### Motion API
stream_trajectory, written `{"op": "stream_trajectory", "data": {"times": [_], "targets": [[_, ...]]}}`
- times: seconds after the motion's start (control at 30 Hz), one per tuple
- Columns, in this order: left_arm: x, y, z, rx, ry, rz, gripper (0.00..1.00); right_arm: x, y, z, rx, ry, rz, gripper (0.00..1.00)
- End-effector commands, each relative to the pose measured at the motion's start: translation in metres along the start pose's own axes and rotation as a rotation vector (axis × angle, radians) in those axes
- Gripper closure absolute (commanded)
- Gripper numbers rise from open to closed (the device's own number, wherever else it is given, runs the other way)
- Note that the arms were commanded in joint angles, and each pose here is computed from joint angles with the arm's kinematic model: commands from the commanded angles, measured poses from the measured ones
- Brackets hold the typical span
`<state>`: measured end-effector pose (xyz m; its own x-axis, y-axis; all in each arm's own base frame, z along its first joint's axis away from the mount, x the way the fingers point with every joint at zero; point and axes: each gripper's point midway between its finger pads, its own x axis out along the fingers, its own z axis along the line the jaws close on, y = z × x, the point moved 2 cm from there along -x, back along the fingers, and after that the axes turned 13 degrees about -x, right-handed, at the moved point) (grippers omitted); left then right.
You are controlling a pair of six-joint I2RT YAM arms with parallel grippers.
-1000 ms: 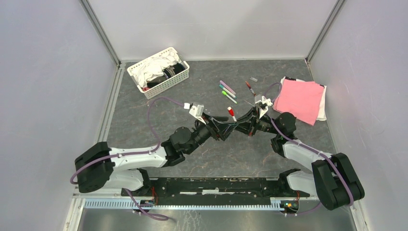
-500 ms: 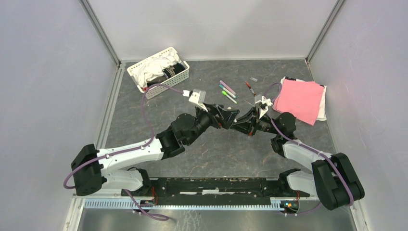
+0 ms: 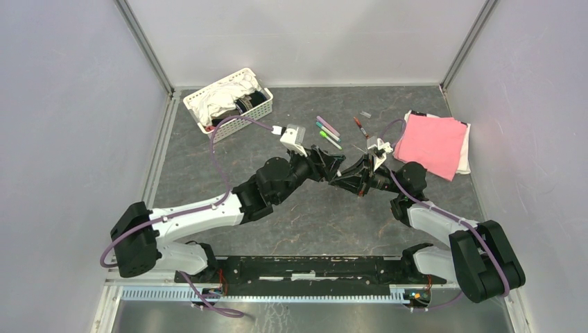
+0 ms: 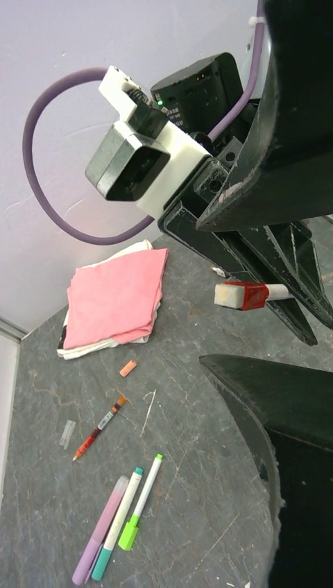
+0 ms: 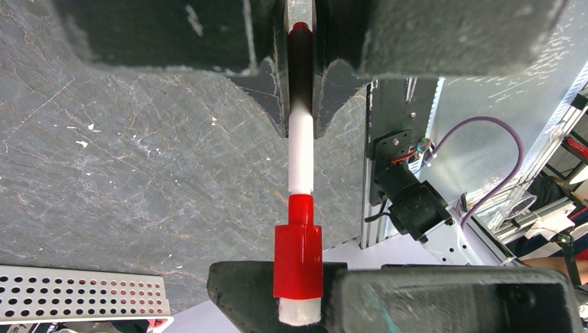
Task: Insert the pens into the pen caps
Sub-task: Insert the pen cap onto the pen, then press the pen cap onto the pen.
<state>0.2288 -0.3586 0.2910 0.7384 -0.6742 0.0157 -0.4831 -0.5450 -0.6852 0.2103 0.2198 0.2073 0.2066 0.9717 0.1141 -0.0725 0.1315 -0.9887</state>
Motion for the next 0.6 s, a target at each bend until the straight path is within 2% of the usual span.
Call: {"op": "stream_trajectory", "data": {"times": [0.0,0.37,0.57], "targets": [[0.0069,-0.0111,-0.0119,-0.008,0.021,-0.021,0.31,0.0043,-0.0130,-0.0016,-0.059,-0.007,-0.033,1.00],[0.0124,-0.0066,-0.0131,-0.012,0.026,-0.003,0.49,0.0047,-0.0132,-0.0016,-0.057,-0.008,-0.033,1.00],[0.0131,-0.0051,-0.0133,-0.013,0.029,0.005,0.70,0.0045,-0.0133,-0.0015,-0.058,-0.009,-0.033,1.00]]}}
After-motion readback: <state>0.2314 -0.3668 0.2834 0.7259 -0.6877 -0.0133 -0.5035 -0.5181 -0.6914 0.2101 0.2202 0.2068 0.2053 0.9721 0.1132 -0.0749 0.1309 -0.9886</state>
